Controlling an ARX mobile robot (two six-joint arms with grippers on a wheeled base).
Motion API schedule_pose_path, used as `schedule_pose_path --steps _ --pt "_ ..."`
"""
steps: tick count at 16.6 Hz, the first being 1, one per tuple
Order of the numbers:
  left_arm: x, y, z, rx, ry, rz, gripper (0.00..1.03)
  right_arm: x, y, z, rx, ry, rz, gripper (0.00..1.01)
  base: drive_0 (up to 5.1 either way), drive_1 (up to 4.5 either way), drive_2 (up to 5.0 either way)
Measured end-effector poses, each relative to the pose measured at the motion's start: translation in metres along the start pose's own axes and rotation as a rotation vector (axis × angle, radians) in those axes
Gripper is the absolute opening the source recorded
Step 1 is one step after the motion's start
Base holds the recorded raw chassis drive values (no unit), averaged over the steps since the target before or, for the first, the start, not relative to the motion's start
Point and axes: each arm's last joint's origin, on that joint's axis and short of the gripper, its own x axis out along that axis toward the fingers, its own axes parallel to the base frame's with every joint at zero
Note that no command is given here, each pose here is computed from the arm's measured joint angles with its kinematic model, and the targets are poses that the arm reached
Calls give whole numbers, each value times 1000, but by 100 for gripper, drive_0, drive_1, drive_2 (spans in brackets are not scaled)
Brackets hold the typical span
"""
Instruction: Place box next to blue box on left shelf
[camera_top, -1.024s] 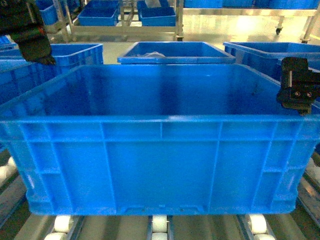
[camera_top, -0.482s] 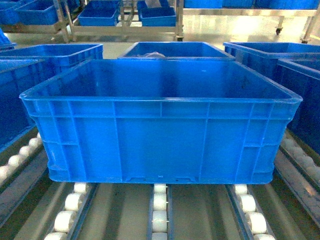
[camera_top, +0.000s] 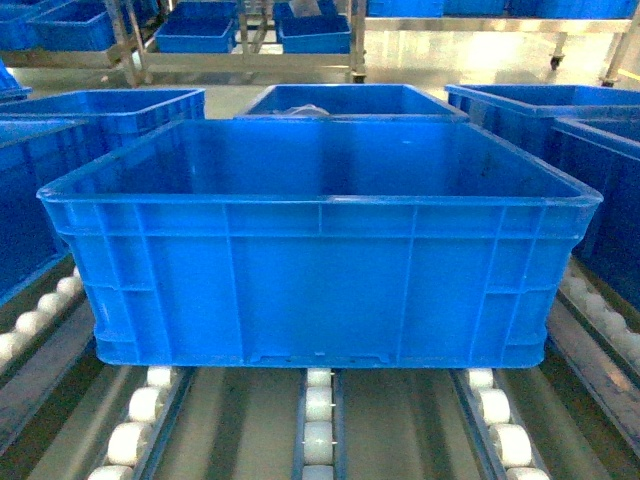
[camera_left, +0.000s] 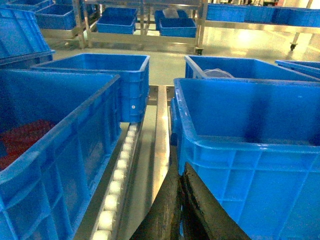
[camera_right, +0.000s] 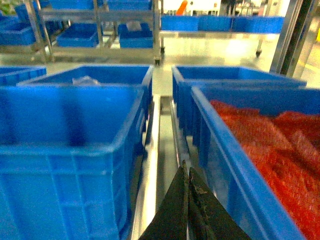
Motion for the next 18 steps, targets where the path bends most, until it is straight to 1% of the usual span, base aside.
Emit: schedule_pose_path --steps 5,9,10,11,12,13,18 --pt "-8 0 -1 0 -8 -3 1 -9 1 -10 0 58 8 1 0 0 0" --pt "-13 0 -3 0 -8 -2 1 -15 1 -7 0 42 11 1 0 0 0" --pt "-25 0 -17 0 4 -3 1 -29 1 -5 0 31 11 1 0 0 0" --pt "-28 0 -16 0 6 -3 1 -33 1 -5 0 33 10 1 0 0 0" --pt "-32 0 -12 0 -22 -3 1 -37 0 -3 0 23 11 1 0 0 0" --pt "-35 0 -10 0 -26 -3 1 -40 0 -1 0 18 11 1 0 0 0" --pt "-49 0 -8 0 -32 -3 1 -55 0 4 0 3 11 1 0 0 0"
